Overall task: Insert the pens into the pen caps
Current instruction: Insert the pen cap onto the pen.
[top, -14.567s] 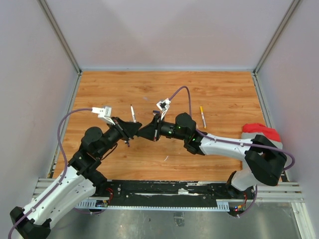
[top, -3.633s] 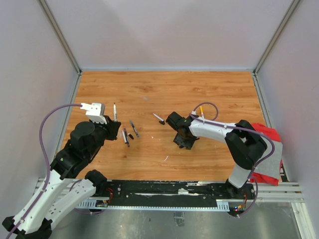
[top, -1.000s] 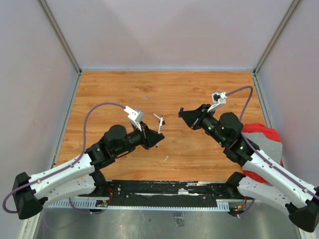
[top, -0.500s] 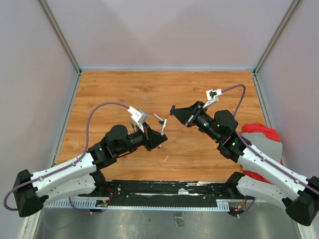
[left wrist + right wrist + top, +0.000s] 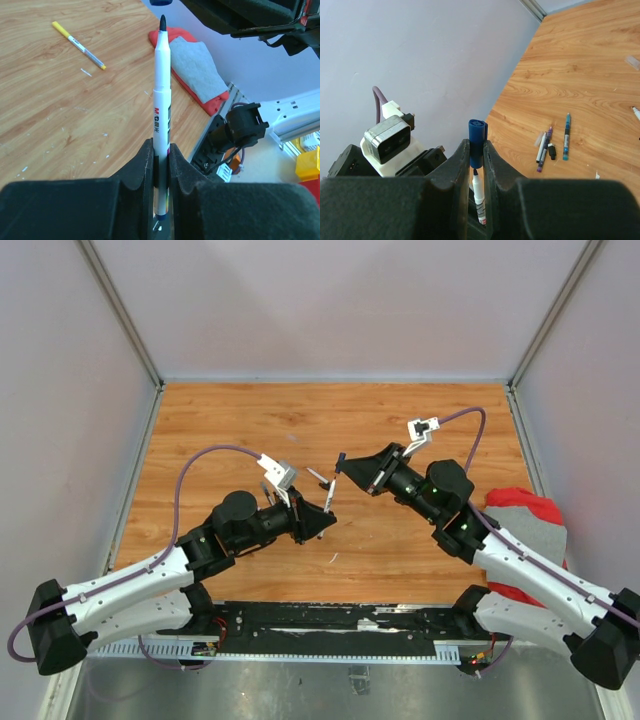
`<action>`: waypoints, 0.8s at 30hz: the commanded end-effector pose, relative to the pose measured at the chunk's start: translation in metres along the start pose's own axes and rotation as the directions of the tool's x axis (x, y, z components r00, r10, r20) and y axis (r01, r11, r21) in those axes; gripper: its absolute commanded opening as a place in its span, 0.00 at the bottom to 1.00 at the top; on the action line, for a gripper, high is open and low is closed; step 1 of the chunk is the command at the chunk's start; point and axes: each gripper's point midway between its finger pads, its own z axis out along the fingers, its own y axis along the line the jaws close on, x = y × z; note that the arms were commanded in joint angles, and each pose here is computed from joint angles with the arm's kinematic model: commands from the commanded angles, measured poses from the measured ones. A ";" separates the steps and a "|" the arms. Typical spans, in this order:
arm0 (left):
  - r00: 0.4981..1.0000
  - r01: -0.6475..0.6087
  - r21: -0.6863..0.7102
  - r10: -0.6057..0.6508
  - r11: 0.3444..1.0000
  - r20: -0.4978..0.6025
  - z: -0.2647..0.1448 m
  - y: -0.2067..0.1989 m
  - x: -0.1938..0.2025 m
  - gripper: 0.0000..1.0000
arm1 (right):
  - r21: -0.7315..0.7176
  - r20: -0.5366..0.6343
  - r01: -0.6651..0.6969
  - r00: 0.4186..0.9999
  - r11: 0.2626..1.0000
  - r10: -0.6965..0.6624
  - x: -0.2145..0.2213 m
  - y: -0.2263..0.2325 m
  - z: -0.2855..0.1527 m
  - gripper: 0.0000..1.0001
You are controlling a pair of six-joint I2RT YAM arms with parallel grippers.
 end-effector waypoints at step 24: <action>0.999 -0.025 0.010 0.025 1.000 0.043 -0.001 -0.007 -0.015 0.01 | -0.049 -0.082 0.014 0.996 0.999 -0.018 0.014 0.005 -0.001 0.02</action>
